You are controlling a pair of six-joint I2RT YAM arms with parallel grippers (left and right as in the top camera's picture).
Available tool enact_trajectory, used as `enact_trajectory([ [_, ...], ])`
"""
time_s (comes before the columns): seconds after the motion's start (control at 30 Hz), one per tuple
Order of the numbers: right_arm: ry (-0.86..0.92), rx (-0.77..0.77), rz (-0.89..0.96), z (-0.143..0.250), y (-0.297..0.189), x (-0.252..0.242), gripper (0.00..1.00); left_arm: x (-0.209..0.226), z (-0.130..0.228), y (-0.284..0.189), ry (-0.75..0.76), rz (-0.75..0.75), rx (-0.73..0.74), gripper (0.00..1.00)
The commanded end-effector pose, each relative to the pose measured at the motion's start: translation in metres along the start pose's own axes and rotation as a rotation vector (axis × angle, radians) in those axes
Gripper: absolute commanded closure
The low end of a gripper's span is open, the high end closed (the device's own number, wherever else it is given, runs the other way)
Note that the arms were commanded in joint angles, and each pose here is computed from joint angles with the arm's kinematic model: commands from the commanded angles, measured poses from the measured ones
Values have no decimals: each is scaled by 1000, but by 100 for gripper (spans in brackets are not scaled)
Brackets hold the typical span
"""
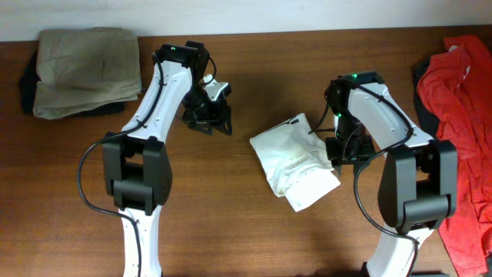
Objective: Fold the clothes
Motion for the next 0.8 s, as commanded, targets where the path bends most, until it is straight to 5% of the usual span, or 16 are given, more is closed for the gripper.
enact_trajectory([
  [0.0, 16, -45, -19, -3, -12, 1, 62, -2, 2, -5, 21, -10, -10, 41],
  [0.23, -176, -155, -307, 10, -51, 36, 42, -2, 0, -5, 28, -13, -24, 40],
  [0.3, -226, -171, -291, 11, -36, 55, 18, -1, -1, -5, 29, -14, -26, 39],
  [0.37, -198, -157, -282, 13, -19, 67, 17, -2, -1, -5, 29, -14, -26, 39],
  [0.47, -16, -134, -294, 13, -11, 73, 34, -1, -1, -5, 29, -14, -27, 38],
  [0.77, 188, -122, -244, 12, 4, 68, 36, -1, -1, -5, 29, -14, -27, 38],
])
Point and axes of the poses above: each gripper's point midway between its finger pads, its own y axis out along the fingers, its own x axis along the line the jaws close on, z = x × y, the point moved 9 cm from there along -y, back along the fingers, and after that the axes turned 8 degrees about y, right-handed, at the moved point
